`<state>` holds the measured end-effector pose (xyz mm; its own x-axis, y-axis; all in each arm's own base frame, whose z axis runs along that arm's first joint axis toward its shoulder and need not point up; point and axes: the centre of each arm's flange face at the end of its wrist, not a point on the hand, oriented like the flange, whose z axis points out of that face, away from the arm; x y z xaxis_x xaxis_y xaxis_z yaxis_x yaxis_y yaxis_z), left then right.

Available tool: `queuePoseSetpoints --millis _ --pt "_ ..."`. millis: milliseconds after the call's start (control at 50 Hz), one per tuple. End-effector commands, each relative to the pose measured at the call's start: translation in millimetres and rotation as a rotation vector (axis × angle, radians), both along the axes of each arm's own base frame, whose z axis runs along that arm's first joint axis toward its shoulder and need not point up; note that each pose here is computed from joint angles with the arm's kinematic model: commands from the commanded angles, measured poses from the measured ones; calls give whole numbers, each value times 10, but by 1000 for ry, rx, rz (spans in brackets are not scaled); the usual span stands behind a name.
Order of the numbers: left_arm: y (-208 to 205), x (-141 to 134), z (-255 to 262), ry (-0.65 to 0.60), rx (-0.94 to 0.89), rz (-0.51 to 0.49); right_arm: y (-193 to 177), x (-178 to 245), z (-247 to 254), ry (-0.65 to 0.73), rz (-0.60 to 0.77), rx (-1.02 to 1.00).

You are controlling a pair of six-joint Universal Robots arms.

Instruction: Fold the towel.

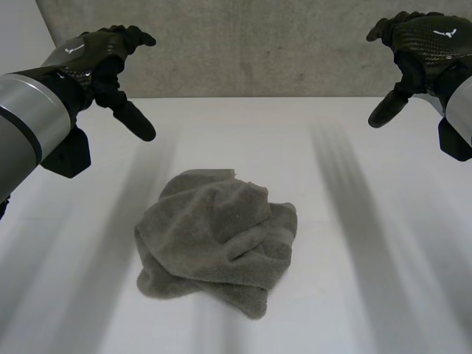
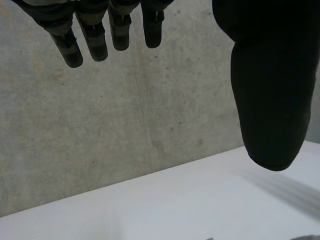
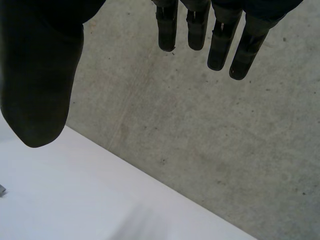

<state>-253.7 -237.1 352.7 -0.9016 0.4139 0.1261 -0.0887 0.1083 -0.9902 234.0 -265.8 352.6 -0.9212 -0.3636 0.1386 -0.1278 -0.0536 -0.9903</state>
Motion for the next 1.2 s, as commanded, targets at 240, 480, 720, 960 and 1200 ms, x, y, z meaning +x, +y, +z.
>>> queuePoseSetpoints --millis 240,480,720,960,1200 --pt "52 -1 -81 -49 21 -10 51 77 -135 76 64 45" --pt "405 276 -967 -415 172 -49 536 226 -1099 432 423 279" --pt "265 302 -1926 -470 85 -32 767 622 -1897 380 624 182" --pt "271 201 -2245 -508 172 -88 689 695 -2197 425 540 225" --pt "688 -20 -1433 -395 -46 -269 749 511 -1055 353 451 1"
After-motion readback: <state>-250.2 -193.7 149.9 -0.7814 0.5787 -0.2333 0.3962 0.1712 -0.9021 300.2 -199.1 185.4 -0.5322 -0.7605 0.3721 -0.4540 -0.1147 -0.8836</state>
